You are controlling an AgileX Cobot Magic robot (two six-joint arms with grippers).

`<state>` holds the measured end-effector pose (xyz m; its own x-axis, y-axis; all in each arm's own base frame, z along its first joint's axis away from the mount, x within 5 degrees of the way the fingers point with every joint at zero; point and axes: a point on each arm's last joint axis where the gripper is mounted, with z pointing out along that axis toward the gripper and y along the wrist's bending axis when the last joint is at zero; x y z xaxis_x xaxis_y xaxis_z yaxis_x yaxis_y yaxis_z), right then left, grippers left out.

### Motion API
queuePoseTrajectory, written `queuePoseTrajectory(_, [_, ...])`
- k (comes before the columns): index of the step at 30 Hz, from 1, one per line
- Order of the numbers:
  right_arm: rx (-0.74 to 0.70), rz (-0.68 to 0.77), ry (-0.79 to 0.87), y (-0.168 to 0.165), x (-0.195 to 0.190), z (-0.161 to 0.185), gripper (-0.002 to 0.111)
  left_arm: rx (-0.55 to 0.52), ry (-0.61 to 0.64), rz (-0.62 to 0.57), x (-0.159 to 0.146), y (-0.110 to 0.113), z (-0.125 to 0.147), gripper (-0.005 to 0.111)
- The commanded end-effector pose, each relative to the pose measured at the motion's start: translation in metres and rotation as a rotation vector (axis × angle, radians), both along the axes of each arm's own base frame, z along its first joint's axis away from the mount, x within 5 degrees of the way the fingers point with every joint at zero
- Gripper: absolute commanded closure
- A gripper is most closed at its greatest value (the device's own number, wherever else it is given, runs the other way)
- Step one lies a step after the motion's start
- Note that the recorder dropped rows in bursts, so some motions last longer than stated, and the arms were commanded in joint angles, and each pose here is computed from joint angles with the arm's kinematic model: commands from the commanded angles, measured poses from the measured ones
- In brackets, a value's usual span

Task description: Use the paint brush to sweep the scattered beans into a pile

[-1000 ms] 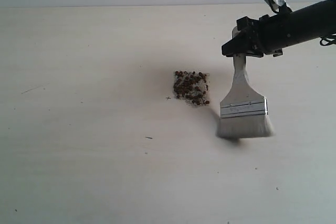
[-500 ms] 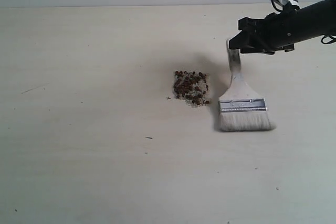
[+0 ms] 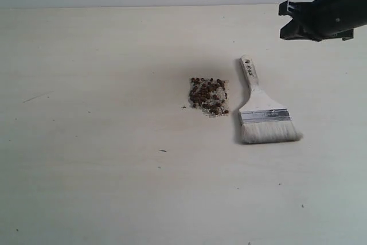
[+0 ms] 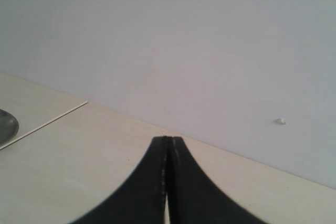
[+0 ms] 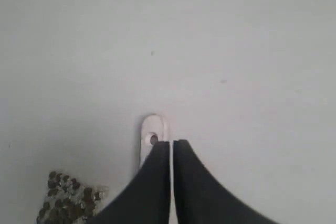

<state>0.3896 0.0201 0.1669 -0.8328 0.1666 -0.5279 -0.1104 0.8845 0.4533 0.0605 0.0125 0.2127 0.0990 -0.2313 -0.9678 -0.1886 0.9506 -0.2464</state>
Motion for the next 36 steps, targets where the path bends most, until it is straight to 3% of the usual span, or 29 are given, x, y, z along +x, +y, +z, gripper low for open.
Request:
queuePoseTrajectory(1, [-0.102,-0.058,-0.128,-0.005,-0.037,0.040,0.108,0.004,-0.006,-0.004,0.000,0.000,0.000,0.107])
queuePoseTrajectory(9, [-0.252,-0.167,-0.415,0.006,-0.162,0.084,0.108,0.004,-0.006,-0.004,0.000,0.000,0.000,0.107])
queuePoseTrajectory(15, [-0.179,-0.144,-0.659,0.009,-0.257,0.093,0.108,0.004,-0.006,-0.004,0.000,0.000,0.000,0.107])
queuePoseTrajectory(20, [-0.077,-0.182,-0.868,0.002,-0.310,0.087,0.108,0.004,-0.006,-0.004,0.000,0.000,0.000,0.107])
queuePoseTrajectory(27, [-0.016,-0.162,-1.029,0.000,-0.341,0.067,0.108,0.004,-0.006,-0.004,0.000,0.000,0.000,0.107])
queuePoseTrajectory(36, [-0.004,-0.062,-0.952,0.009,-0.340,0.046,0.108,0.004,-0.006,-0.004,0.000,0.000,0.000,0.107])
